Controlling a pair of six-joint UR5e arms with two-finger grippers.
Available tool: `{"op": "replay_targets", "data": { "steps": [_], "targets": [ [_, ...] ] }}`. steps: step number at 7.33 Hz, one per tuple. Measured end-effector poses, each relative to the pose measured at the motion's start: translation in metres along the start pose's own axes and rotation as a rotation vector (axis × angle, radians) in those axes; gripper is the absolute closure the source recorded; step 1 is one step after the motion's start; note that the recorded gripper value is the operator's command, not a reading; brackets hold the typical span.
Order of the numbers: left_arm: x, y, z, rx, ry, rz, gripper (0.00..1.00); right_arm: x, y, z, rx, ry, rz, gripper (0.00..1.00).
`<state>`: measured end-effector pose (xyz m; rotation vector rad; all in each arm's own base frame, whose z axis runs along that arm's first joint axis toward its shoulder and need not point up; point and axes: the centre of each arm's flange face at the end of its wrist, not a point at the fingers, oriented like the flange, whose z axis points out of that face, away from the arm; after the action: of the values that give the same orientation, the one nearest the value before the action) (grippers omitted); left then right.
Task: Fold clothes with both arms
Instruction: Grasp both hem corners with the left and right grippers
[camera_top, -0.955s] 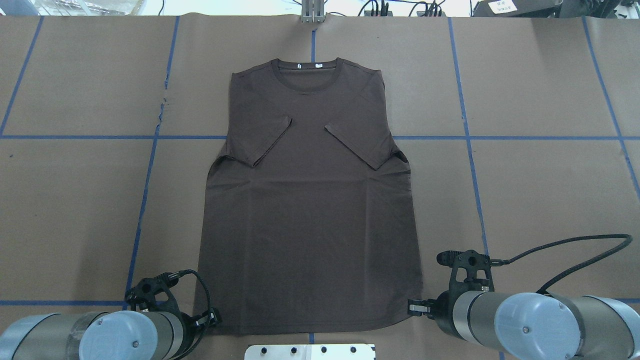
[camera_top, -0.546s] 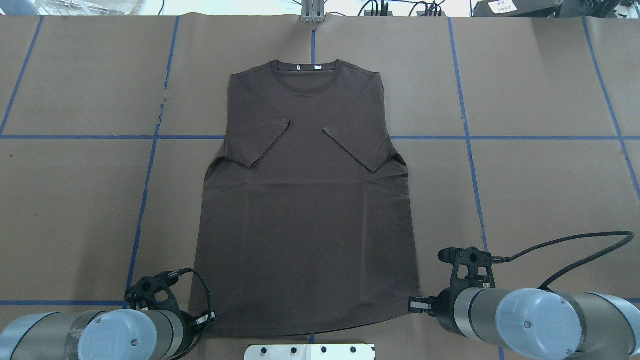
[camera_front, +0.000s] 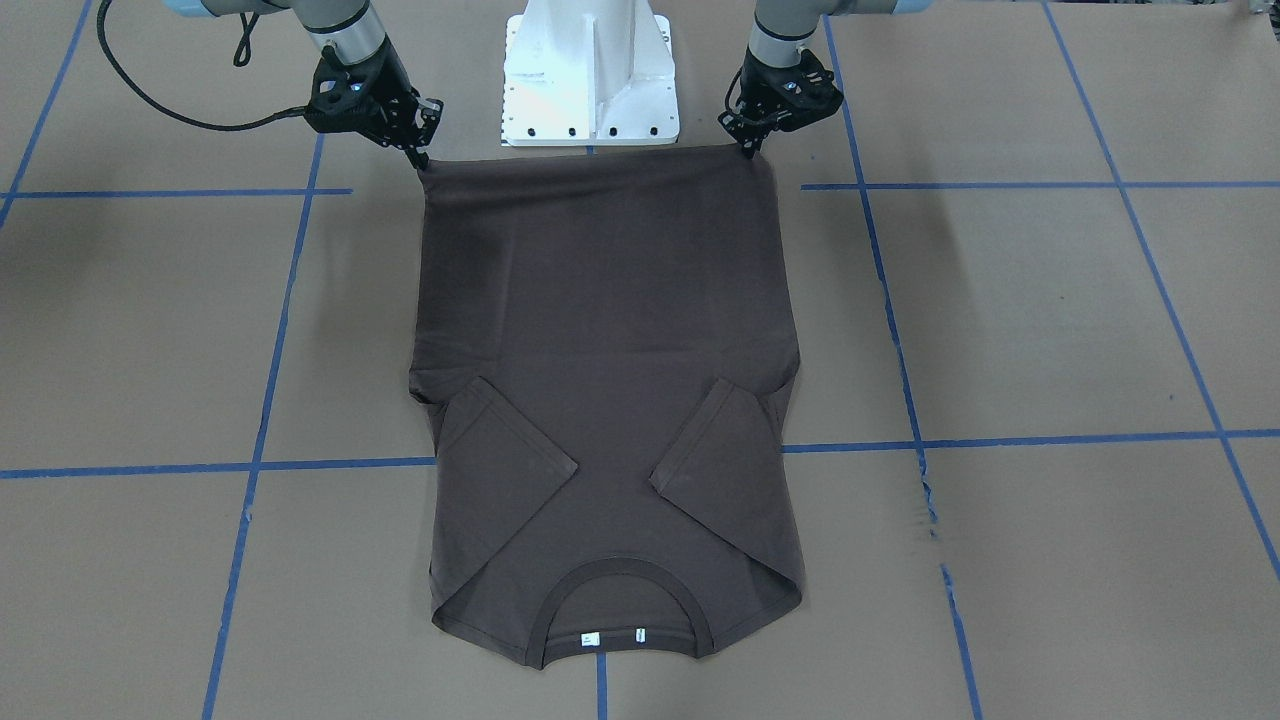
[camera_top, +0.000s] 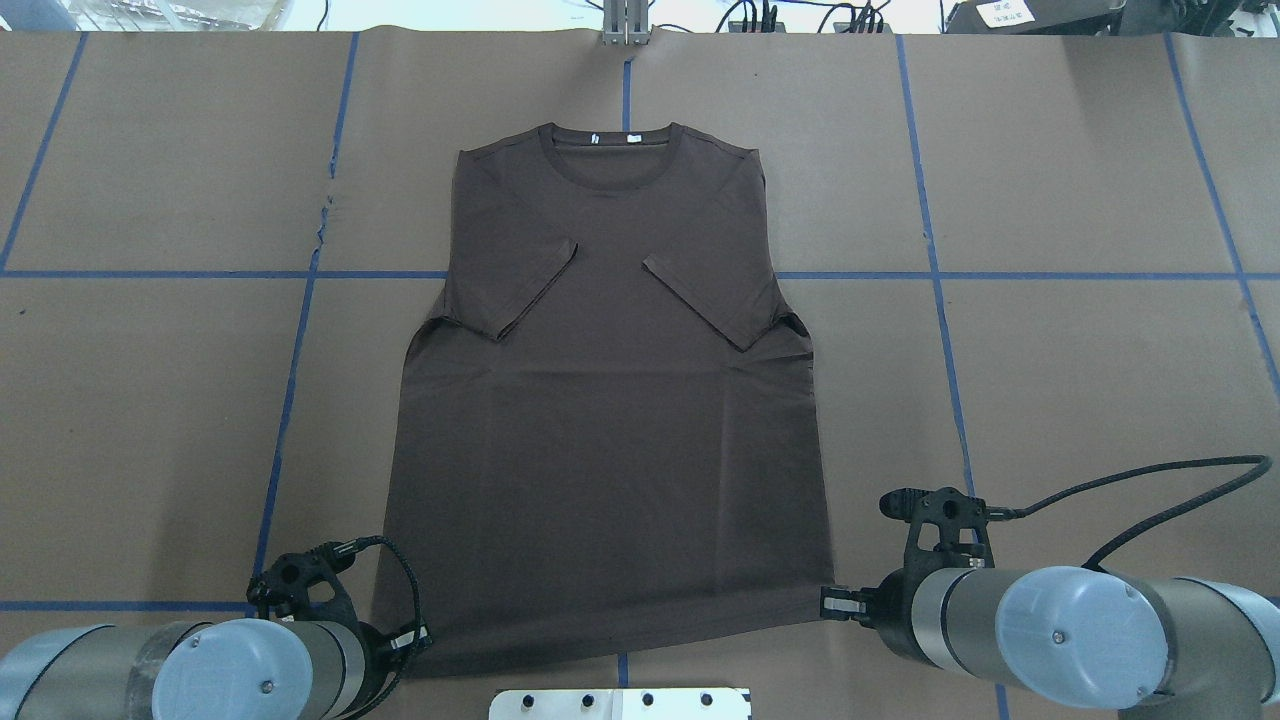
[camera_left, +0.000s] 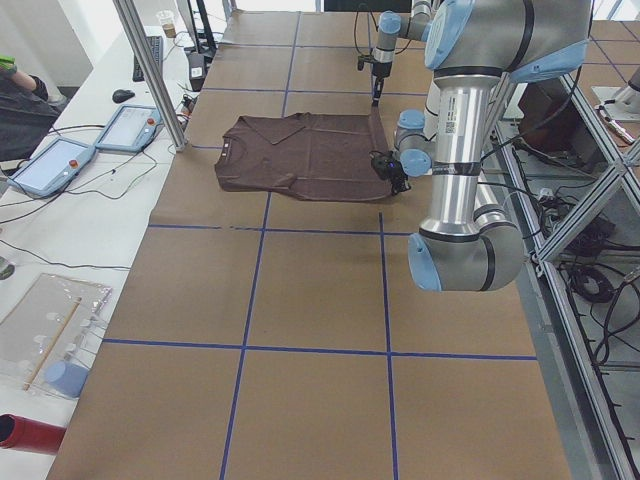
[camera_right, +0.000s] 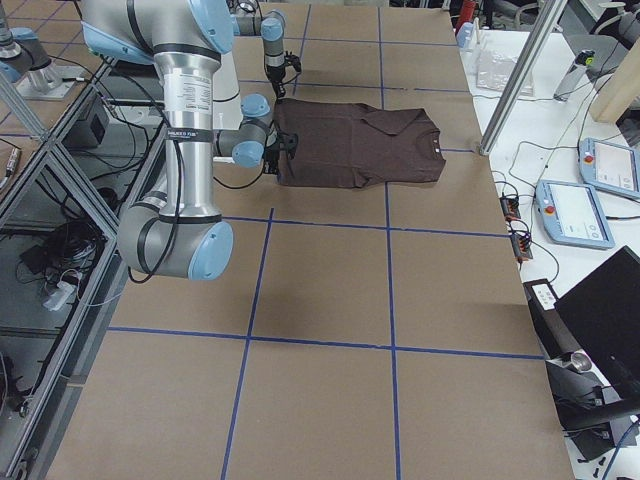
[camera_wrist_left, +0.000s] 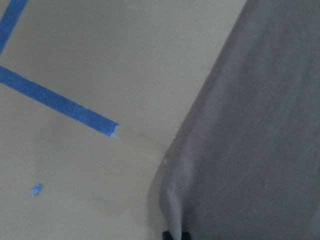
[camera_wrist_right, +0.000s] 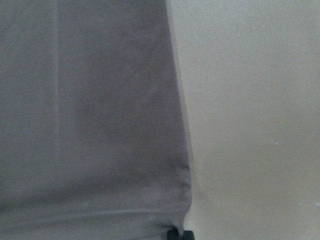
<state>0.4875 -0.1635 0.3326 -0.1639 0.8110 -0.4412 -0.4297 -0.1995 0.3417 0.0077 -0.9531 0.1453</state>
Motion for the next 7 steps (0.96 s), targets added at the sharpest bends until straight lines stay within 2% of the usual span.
{"op": "replay_targets", "data": {
  "steps": [3, 5, 7],
  "targets": [
    [0.033, 0.018, -0.053, -0.017, 0.027, 0.012, 1.0, 0.017, 0.005, -0.043, -0.057, -0.018, -0.012, 1.0],
    [0.064, 0.034, -0.09, -0.037, 0.064, 0.022, 1.0, 0.028, 0.021, -0.068, -0.124, -0.02, -0.031, 1.0],
    [0.062, 0.038, -0.127, -0.052, 0.085, 0.083, 1.0, 0.033, 0.032, -0.095, -0.178, -0.034, -0.043, 1.0]
  ]
}}
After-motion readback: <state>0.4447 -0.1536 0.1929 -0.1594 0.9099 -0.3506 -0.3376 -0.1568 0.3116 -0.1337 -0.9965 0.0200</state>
